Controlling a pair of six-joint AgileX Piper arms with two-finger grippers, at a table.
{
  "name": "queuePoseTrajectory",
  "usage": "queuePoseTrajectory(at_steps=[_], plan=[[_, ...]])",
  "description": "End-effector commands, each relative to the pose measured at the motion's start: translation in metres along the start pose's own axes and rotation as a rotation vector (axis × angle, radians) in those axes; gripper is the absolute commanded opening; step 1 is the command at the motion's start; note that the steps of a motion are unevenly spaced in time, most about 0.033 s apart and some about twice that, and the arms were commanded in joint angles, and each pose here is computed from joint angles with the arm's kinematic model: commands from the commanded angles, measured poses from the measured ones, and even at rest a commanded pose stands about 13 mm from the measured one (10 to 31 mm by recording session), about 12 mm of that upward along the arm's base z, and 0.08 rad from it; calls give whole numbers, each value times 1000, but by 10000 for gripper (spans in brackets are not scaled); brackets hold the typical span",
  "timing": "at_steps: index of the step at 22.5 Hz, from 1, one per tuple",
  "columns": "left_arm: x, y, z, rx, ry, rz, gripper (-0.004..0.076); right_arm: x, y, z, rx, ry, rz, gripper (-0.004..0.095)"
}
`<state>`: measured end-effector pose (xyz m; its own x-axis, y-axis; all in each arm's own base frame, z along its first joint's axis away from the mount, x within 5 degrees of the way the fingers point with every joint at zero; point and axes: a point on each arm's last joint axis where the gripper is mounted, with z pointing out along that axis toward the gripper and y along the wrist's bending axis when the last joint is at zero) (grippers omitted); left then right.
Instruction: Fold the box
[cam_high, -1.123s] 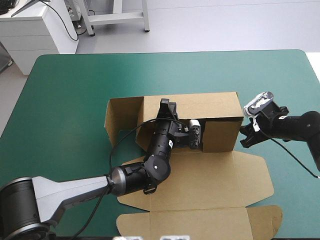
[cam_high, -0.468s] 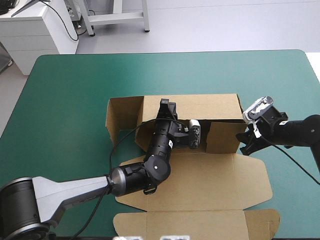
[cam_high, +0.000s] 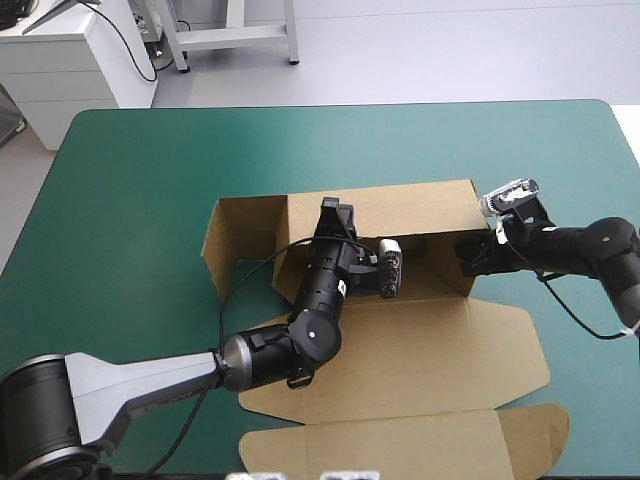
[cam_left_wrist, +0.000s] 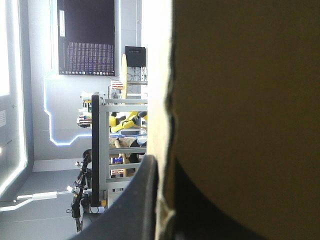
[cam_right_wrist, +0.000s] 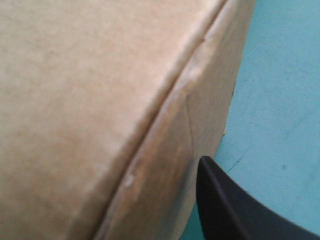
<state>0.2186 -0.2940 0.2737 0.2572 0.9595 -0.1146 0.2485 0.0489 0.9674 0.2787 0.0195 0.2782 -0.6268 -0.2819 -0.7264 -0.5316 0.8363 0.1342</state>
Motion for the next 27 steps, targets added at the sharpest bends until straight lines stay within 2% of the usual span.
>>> queuePoseTrajectory(at_steps=[1,3,6,7,13,15,18,20,23,25,27], plan=[[-2,18,-6,-56,-26,-28,-8,-13,-3,-1,9,-84,20,364],[-1,18,-6,-61,-18,-31,-8,-12,-4,3,4,-78,34,259],[-1,19,-6,-64,-15,-36,-8,-12,-4,3,1,-79,37,-22],[-1,19,-6,-64,-15,-36,-8,-12,-4,3,-1,-77,33,5],[-1,18,-6,-64,-15,-36,-8,-8,2,0,-44,-34,0,2],[-1,18,-6,-64,-15,-36,-8,-9,6,-7,-17,-27,-30,3],[-1,18,-6,-64,-15,-36,1,-14,21,-12,92,14,-129,3],[0,19,-5,-61,-14,-37,57,-16,30,-6,132,32,-136,3],[0,18,-4,-55,-21,-37,253,-20,42,1,155,30,-163,3],[-2,17,-5,-41,-42,-36,363,-24,42,2,182,-8,-133,3],[-5,15,-6,-25,-67,-34,368,-26,39,3,213,-26,-99,3]])
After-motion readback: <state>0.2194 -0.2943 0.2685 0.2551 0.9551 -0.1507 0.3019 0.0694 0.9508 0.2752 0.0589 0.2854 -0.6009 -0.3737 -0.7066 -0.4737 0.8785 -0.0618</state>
